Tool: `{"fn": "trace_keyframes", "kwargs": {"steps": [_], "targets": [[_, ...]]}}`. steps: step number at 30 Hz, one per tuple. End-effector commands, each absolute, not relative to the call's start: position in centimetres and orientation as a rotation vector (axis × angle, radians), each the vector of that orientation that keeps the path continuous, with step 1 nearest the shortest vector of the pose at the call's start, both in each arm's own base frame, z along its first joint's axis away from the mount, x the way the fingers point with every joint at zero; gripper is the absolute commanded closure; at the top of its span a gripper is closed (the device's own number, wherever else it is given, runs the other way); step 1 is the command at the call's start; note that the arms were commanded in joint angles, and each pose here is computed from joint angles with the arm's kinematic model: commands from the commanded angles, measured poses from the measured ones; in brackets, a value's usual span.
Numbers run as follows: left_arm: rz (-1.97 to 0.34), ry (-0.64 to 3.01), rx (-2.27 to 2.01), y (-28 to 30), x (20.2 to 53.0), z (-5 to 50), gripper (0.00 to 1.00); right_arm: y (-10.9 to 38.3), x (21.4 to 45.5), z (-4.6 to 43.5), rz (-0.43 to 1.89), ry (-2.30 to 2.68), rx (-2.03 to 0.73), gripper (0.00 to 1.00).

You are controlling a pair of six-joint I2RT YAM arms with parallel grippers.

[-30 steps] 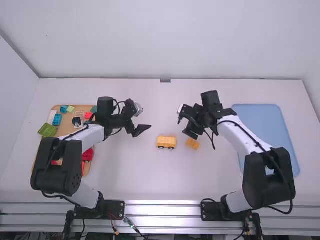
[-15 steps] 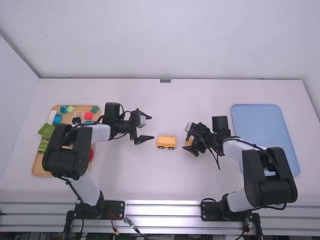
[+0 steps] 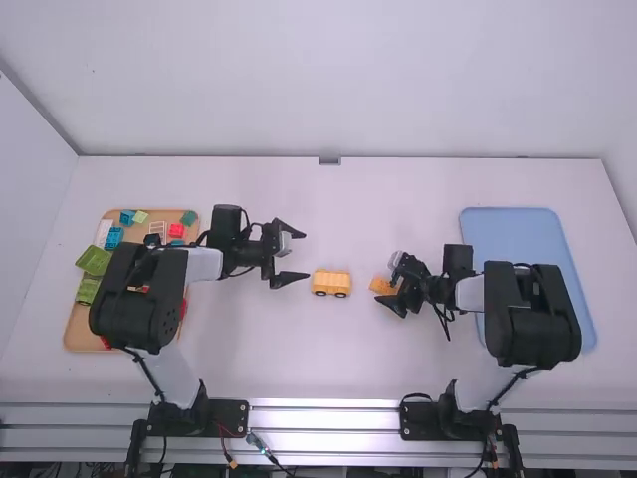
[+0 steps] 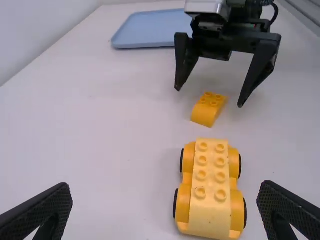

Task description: Assemble lego blocks to make yellow taxi

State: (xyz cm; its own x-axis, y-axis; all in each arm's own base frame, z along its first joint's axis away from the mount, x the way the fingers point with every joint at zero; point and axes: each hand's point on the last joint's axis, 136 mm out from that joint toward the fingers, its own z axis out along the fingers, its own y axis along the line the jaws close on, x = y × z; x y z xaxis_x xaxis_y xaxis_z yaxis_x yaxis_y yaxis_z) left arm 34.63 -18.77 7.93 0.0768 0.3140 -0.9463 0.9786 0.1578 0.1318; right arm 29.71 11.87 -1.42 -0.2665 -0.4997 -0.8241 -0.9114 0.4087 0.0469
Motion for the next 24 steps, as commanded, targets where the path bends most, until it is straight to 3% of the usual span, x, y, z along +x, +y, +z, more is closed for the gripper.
{"fn": "trace_keyframes", "kwargs": {"steps": [1, 9, 16, 24], "targets": [[-0.855, 1.389, 1.350, -19.2, 34.7, 8.5, 0.01, 12.0, 29.3, -1.6, 0.736, 1.891, -1.193, 0.13], [-0.855, 1.385, 1.354, -19.3, 34.7, 8.5, 0.01, 11.8, 28.4, -2.1, 0.708, 1.862, -1.247, 0.36], [-0.861, 1.381, 1.353, -19.3, 34.6, 8.6, 0.01, 11.7, 28.3, -2.6, 0.691, 1.891, -1.257, 0.37], [-0.889, 1.411, 1.314, -19.3, 34.9, 8.9, 0.01, 11.8, 28.4, -3.0, 0.665, 1.903, -1.281, 0.47]]}}
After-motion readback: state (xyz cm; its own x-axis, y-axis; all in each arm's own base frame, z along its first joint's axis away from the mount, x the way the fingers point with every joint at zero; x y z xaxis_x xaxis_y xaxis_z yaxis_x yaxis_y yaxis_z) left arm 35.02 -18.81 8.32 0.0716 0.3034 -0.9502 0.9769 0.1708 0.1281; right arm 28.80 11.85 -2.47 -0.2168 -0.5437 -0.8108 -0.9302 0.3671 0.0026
